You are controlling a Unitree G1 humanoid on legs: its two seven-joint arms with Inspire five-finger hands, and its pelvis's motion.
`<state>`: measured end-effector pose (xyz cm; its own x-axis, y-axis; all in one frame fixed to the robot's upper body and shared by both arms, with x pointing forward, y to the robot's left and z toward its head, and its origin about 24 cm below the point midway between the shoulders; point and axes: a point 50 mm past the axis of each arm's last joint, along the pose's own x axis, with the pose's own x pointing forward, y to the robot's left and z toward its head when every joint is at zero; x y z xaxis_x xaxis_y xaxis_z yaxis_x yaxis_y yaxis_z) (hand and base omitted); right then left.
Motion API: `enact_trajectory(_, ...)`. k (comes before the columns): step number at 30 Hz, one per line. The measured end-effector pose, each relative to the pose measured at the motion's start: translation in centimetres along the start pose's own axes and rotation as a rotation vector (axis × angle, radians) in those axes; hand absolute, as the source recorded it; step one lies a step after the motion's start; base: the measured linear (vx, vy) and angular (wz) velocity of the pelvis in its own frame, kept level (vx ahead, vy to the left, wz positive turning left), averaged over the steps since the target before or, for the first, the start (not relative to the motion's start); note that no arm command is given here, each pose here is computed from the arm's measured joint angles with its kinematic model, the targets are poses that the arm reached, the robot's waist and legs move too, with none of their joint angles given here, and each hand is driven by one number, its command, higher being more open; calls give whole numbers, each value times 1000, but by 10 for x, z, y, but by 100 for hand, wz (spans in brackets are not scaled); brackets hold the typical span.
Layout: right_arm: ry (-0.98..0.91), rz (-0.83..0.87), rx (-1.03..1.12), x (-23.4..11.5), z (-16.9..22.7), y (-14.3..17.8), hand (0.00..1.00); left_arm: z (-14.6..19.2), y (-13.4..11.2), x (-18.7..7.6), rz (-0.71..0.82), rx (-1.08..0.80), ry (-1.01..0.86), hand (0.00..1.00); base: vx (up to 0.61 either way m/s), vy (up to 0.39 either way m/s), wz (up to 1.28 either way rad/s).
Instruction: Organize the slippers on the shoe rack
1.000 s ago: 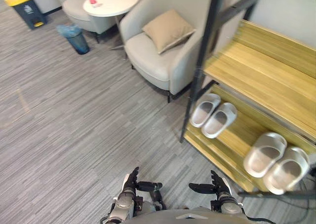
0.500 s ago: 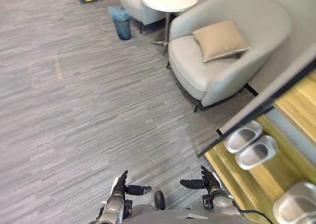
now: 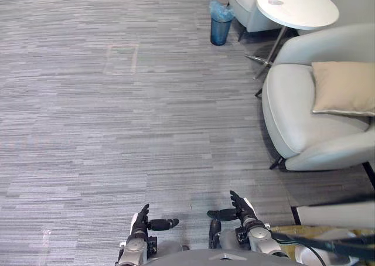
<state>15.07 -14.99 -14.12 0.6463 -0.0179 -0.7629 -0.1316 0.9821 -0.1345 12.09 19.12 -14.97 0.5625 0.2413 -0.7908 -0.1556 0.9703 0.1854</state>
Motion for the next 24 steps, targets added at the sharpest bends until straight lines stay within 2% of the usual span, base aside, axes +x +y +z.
enact_trajectory(4,-9,-23,-14,2,3,-8,100,9,1,2,1,4,-32,100,230,13,42)
enact_trajectory(7,35,-58,-29,-3,-12,-19,100,18,-7,4,-19,23,-56,100,327,164,97)
enact_trajectory(12,51,-11,-18,-2,-12,2,100,11,8,5,17,46,-27,100,401,228,64)
enact_trajectory(16,24,11,-18,-2,-6,7,100,6,9,4,12,85,-12,100,376,193,70)
enact_trajectory(24,-42,-16,-60,1,8,-9,100,0,1,3,-26,124,16,100,394,-108,84)
